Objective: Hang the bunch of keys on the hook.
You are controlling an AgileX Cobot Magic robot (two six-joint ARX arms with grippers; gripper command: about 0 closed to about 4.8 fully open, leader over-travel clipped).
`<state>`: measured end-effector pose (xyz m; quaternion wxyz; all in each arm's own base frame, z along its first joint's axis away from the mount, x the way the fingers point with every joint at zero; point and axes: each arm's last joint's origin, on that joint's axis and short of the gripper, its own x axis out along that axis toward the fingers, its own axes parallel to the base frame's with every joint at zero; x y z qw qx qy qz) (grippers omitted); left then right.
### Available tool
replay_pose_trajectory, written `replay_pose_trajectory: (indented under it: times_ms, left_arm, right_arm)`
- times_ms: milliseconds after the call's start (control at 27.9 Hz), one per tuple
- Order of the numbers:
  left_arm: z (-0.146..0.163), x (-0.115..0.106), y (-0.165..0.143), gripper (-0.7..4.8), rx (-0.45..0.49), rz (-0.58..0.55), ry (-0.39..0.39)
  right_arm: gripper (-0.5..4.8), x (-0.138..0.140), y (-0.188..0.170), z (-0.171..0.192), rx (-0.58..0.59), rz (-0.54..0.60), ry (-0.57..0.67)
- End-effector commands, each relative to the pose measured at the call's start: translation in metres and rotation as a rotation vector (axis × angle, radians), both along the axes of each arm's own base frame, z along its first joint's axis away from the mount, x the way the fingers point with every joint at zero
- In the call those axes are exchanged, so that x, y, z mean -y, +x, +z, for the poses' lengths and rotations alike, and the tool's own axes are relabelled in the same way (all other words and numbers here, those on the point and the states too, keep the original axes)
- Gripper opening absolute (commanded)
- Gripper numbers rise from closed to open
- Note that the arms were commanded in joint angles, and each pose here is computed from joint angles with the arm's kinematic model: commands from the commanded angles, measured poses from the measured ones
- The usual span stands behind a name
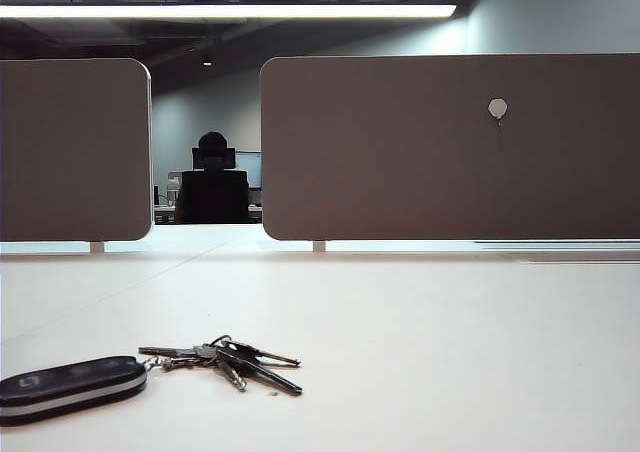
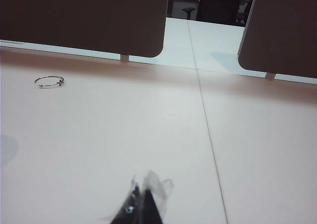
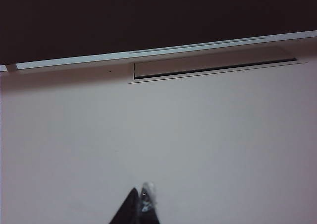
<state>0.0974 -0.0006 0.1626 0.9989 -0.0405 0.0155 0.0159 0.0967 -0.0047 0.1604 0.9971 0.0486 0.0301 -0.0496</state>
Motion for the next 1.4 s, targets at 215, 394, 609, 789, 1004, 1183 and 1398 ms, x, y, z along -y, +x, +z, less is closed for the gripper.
replay_pose_trajectory:
  times_ms: [215, 394, 609, 789, 1004, 1183, 1398]
  left_arm:
    - [0.001, -0.001, 0.0, -0.05, 0.008, 0.03, 0.004]
    - [0.001, -0.001, 0.0, 0.15, 0.009, 0.036, 0.003]
    - [0.008, -0.001, -0.001, 4.79, 0.045, 0.037, -0.08]
    - [0.032, 0.002, -0.007, 4.79, 0.111, -0.059, -0.148]
    - [0.073, 0.008, -0.017, 4.79, 0.185, -0.291, -0.171]
    - [0.103, 0.011, -0.016, 4.79, 0.176, -0.417, -0.161]
    - [0.119, 0.018, 0.005, 4.79, 0.06, -0.592, -0.172]
  right_arm:
    - [-0.05, 0.0, 0.0, 0.001, 0.004, -0.007, -0.032]
    - [0.0, 0.0, 0.0, 0.002, 0.008, -0.005, -0.029]
    - [2.68, -0.002, -0.001, 0.006, 0.03, 0.068, 0.012]
    - [3.94, -0.004, -0.006, 0.03, 0.091, 0.116, 0.032]
    - [4.01, -0.009, -0.016, 0.076, 0.187, 0.3, 0.006]
    - [4.01, -0.013, -0.013, 0.096, 0.184, 0.449, 0.008]
    - [4.01, -0.016, 0.003, 0.11, 0.125, 0.575, 0.019]
